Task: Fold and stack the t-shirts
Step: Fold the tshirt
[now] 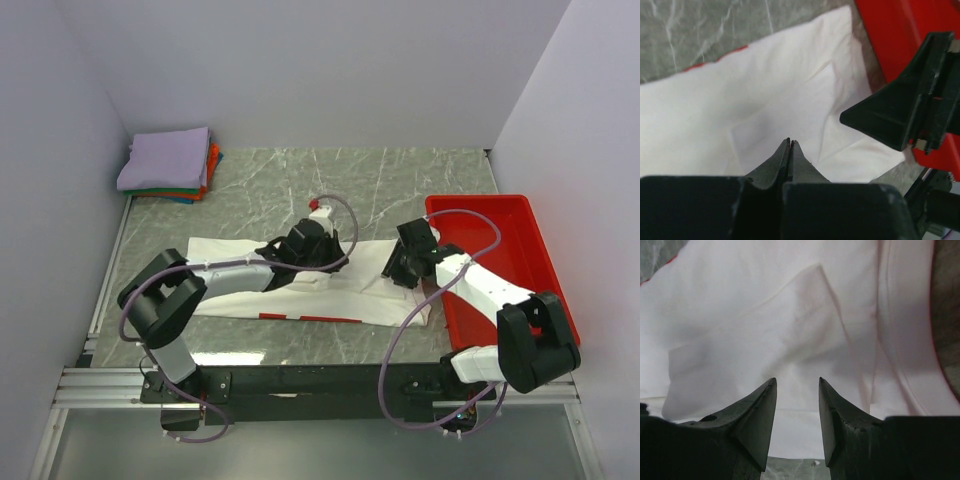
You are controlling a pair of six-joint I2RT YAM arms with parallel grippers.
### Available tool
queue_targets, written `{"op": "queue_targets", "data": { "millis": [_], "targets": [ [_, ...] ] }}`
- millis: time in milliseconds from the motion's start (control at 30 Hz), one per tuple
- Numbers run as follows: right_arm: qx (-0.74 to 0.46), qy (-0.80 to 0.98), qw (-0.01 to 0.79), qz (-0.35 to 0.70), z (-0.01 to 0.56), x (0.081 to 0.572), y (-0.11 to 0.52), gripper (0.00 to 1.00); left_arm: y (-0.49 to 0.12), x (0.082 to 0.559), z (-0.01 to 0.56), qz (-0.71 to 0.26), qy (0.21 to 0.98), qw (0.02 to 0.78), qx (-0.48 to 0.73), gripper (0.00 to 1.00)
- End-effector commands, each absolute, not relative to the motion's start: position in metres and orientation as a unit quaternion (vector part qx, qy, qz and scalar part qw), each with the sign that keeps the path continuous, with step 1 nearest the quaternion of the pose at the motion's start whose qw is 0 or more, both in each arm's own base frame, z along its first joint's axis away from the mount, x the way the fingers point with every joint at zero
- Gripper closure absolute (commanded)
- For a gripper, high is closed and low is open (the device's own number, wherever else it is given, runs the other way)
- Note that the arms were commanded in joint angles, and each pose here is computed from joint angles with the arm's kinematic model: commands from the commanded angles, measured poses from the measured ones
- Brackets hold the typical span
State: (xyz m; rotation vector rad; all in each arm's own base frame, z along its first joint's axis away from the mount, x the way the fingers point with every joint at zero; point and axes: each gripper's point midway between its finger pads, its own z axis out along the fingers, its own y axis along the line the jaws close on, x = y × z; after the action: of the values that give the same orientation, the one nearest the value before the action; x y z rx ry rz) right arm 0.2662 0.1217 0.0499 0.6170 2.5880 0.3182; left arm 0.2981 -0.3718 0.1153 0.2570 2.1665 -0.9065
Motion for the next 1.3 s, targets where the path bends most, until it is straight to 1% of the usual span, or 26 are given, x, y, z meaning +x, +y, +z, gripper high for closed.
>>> {"op": "queue_targets", "data": {
  "millis": [0, 200, 300, 433, 533, 600, 633, 667, 733, 767, 800, 867, 933, 1033, 1067, 1133, 1267],
  "targets": [
    [0.232, 0.931, 0.239, 0.15, 0.051, 0.271, 0.133, 0.54, -0.372, 0.284, 0.079, -0.35, 0.865, 0.345, 0.104, 0.99],
    [0.237, 0.935, 0.224, 0.139, 0.032, 0.253, 0.125, 0.54, -0.353, 0.26, 0.035, -0.332, 0.886, 0.31, 0.099, 0.99],
    [0.237, 0.938, 0.216, 0.133, 0.026, 0.245, 0.122, 0.54, -0.342, 0.253, 0.023, -0.32, 0.893, 0.303, 0.092, 0.99],
    [0.241, 0.939, 0.21, 0.126, 0.021, 0.241, 0.117, 0.54, -0.336, 0.252, 0.028, -0.317, 0.892, 0.31, 0.088, 0.99],
    [0.241, 0.939, 0.209, 0.124, 0.023, 0.239, 0.114, 0.54, -0.339, 0.258, 0.05, -0.323, 0.884, 0.327, 0.088, 0.99],
    [0.239, 0.938, 0.218, 0.125, 0.029, 0.24, 0.113, 0.54, -0.336, 0.26, 0.058, -0.316, 0.884, 0.333, 0.084, 0.97],
    [0.238, 0.937, 0.221, 0.126, 0.033, 0.242, 0.113, 0.54, -0.337, 0.26, 0.072, -0.324, 0.878, 0.342, 0.085, 0.95],
    [0.239, 0.936, 0.228, 0.123, 0.038, 0.241, 0.111, 0.54, -0.337, 0.26, 0.079, -0.328, 0.876, 0.344, 0.083, 0.86],
    [0.23, 0.937, 0.234, 0.118, 0.046, 0.241, 0.11, 0.54, -0.325, 0.268, 0.094, -0.307, 0.875, 0.368, 0.063, 0.81],
    [0.227, 0.934, 0.25, 0.113, 0.054, 0.244, 0.109, 0.54, -0.322, 0.269, 0.098, -0.303, 0.875, 0.373, 0.057, 0.74],
    [0.223, 0.932, 0.265, 0.11, 0.063, 0.249, 0.11, 0.53, -0.316, 0.272, 0.1, -0.291, 0.877, 0.379, 0.046, 0.7],
    [0.207, 0.933, 0.272, 0.113, 0.072, 0.248, 0.121, 0.53, -0.304, 0.269, 0.101, -0.281, 0.883, 0.376, 0.028, 0.65],
    [0.2, 0.931, 0.279, 0.123, 0.081, 0.253, 0.132, 0.53, -0.291, 0.268, 0.098, -0.267, 0.888, 0.374, 0.002, 0.65],
    [0.187, 0.935, 0.272, 0.127, 0.079, 0.259, 0.149, 0.53, -0.263, 0.261, 0.08, -0.227, 0.904, 0.36, -0.037, 0.71],
    [0.18, 0.94, 0.263, 0.123, 0.072, 0.258, 0.154, 0.53, -0.255, 0.258, 0.074, -0.216, 0.908, 0.356, -0.044, 0.75],
    [0.179, 0.94, 0.262, 0.13, 0.069, 0.265, 0.162, 0.53, -0.24, 0.251, 0.062, -0.198, 0.913, 0.351, -0.061, 0.77],
    [0.177, 0.95, 0.231, 0.113, 0.042, 0.27, 0.168, 0.53, -0.209, 0.242, 0.039, -0.147, 0.919, 0.353, -0.089, 0.83]
  ]
}}
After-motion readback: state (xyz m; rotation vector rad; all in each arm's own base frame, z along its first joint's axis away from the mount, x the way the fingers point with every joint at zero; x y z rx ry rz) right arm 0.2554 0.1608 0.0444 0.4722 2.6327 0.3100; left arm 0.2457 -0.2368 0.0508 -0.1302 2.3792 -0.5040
